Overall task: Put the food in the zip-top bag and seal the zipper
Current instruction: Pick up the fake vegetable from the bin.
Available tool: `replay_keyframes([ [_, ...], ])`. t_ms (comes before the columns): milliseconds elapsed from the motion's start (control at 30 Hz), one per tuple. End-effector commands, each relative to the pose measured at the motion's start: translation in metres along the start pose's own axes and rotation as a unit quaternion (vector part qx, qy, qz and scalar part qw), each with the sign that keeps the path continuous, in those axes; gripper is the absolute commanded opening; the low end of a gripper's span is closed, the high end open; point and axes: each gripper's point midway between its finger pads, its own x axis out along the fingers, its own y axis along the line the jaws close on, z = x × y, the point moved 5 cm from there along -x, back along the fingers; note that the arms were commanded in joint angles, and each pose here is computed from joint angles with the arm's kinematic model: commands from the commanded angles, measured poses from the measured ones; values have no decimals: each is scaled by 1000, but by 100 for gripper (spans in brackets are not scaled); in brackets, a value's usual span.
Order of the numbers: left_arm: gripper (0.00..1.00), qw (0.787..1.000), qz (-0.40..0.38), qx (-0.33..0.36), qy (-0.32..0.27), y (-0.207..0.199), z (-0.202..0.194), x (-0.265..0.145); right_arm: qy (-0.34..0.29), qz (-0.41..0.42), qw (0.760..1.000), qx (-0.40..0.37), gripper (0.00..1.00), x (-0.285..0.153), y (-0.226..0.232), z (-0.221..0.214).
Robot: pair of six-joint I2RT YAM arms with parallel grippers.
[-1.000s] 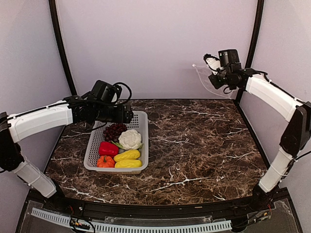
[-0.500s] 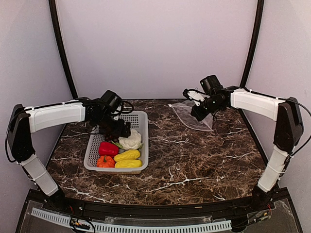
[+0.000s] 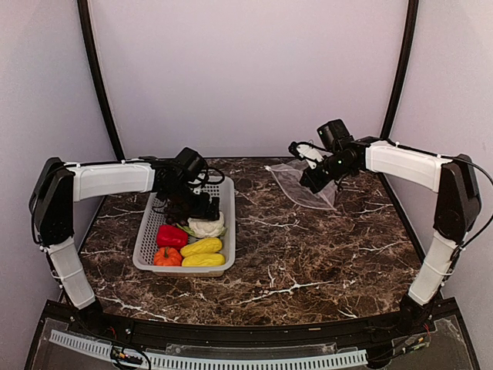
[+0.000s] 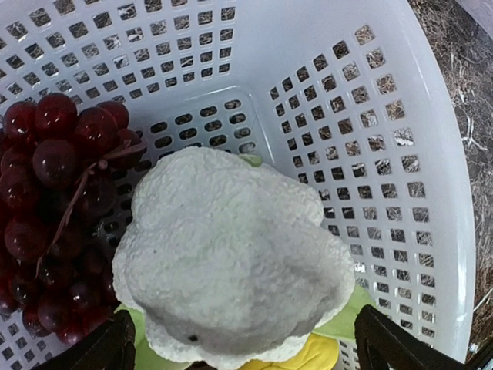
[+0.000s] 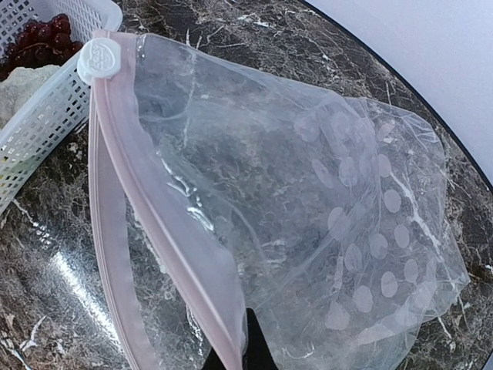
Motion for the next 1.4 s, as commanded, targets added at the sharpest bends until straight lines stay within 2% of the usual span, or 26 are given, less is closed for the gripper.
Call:
replay_keyframes([
  [0, 99, 1000, 5, -18, -2, -2, 7, 10, -18, 10, 1000, 3, 0, -14, 4, 9],
  [333, 97, 998, 26, -30, 39, 5, -7, 47, -10, 15, 1000, -2, 0, -10, 10, 7],
  [400, 86, 999, 26, -25, 40, 5, -9, 49, -9, 16, 1000, -3, 0, -9, 11, 7],
  [433, 76, 999, 25, -21, 41, 6, -10, 49, -9, 16, 1000, -3, 0, -9, 11, 8],
  [500, 66, 999, 20, -16, 35, 5, -10, 46, -10, 16, 1000, -3, 0, -10, 11, 8],
  [800, 40, 1000, 4, 1, -30, 5, 0, 0, -10, 15, 1000, -5, 0, -12, 12, 8],
  [933, 35, 998, -2, 11, -67, 4, 7, -23, -11, 13, 1000, -5, 0, -13, 11, 8],
  [1133, 35, 994, -8, 19, -107, 2, 17, -60, -14, 10, 1000, -6, 0, -17, 11, 9],
  [1267, 35, 986, -57, 34, -153, -10, 28, -89, -16, 9, 1000, -6, 0, -19, 11, 11],
  [1367, 35, 972, -124, 52, -193, -28, 37, -111, -19, 11, 1000, -3, 0, -21, 11, 15],
])
